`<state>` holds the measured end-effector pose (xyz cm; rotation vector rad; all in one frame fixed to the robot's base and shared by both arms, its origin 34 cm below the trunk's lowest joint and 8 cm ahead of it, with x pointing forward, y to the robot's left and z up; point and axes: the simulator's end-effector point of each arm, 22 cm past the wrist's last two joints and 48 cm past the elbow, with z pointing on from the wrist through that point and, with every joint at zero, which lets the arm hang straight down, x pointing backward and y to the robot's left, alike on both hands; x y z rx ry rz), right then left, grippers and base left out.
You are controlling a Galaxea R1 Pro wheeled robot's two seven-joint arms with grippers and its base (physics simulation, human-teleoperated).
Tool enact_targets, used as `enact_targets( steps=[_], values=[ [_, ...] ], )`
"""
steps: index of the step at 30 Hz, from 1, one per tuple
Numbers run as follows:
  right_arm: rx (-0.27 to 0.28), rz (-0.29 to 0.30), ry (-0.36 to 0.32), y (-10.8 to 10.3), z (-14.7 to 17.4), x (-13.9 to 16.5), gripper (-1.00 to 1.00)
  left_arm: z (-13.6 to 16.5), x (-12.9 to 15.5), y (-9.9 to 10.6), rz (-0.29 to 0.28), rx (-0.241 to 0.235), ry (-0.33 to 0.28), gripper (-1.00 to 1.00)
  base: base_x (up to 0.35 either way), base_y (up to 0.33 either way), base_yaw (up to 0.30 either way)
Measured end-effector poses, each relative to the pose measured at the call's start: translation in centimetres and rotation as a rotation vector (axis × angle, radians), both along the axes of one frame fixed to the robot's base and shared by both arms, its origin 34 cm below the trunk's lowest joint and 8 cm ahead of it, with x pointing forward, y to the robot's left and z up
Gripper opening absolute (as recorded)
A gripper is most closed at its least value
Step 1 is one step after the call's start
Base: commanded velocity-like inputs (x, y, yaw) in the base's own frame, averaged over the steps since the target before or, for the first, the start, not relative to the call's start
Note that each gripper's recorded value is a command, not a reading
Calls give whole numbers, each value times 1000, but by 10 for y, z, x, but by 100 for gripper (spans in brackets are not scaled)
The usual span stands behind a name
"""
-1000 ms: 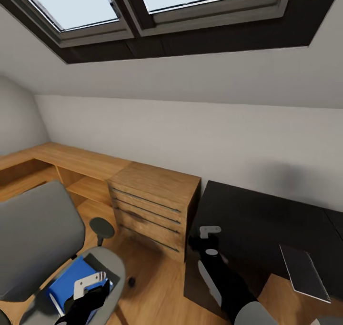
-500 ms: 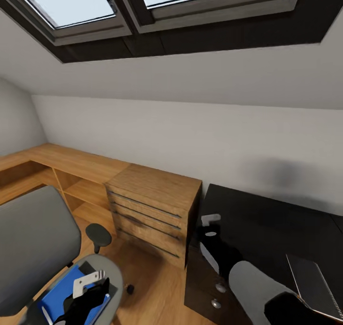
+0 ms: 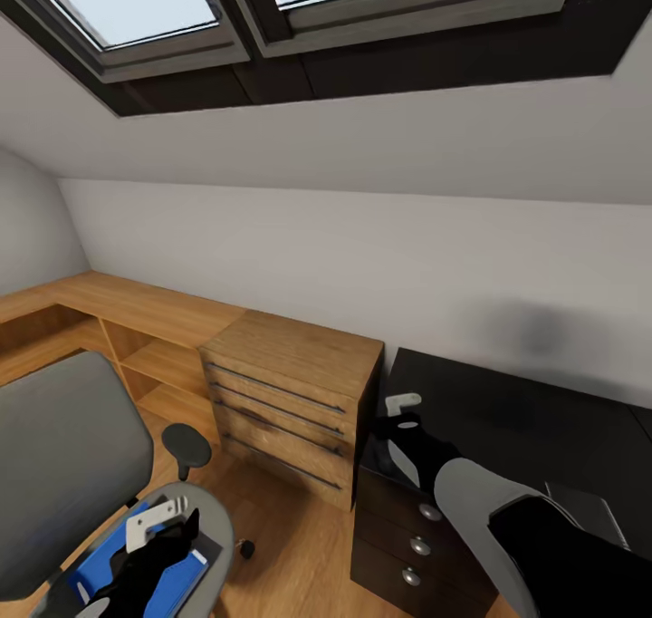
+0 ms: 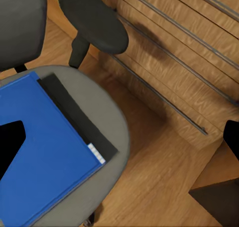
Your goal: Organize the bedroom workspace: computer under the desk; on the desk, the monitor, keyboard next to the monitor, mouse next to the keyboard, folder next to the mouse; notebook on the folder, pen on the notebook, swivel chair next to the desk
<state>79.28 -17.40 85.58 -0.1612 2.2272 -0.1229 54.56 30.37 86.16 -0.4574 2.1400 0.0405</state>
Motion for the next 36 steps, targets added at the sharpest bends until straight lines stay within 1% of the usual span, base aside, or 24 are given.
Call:
enact_targets(
  steps=[4, 6, 10, 30, 32, 33, 36],
  values=[
    [20, -4, 12, 3, -8, -2, 100, -5, 1, 2, 5, -1, -1, 100, 0, 0, 0],
    [50, -19, 20, 5, -12, -3, 100, -7, 1, 2, 6, -1, 0, 100, 0, 0, 0],
    [66, -30, 26, 5, -19, -3, 100, -12, 1, 2, 5, -2, 0, 100, 0, 0, 0],
    [67, -38, 31, 1, -48, -1, 100, -40, 4, 2, 6, -2, -2, 100, 0, 0, 0],
    [64, -39, 48, 0, -53, -4, 100, -42, 4, 2, 6, -2, -2, 100, 0, 0, 0],
    [64, -46, 63, -4, -58, -6, 100, -44, 4, 2, 6, -2, -2, 100, 0, 0, 0],
    [74, -64, 80, -12, -65, -7, 100, -48, 4, 2, 6, -2, -3, 100, 0, 0, 0]
  ],
)
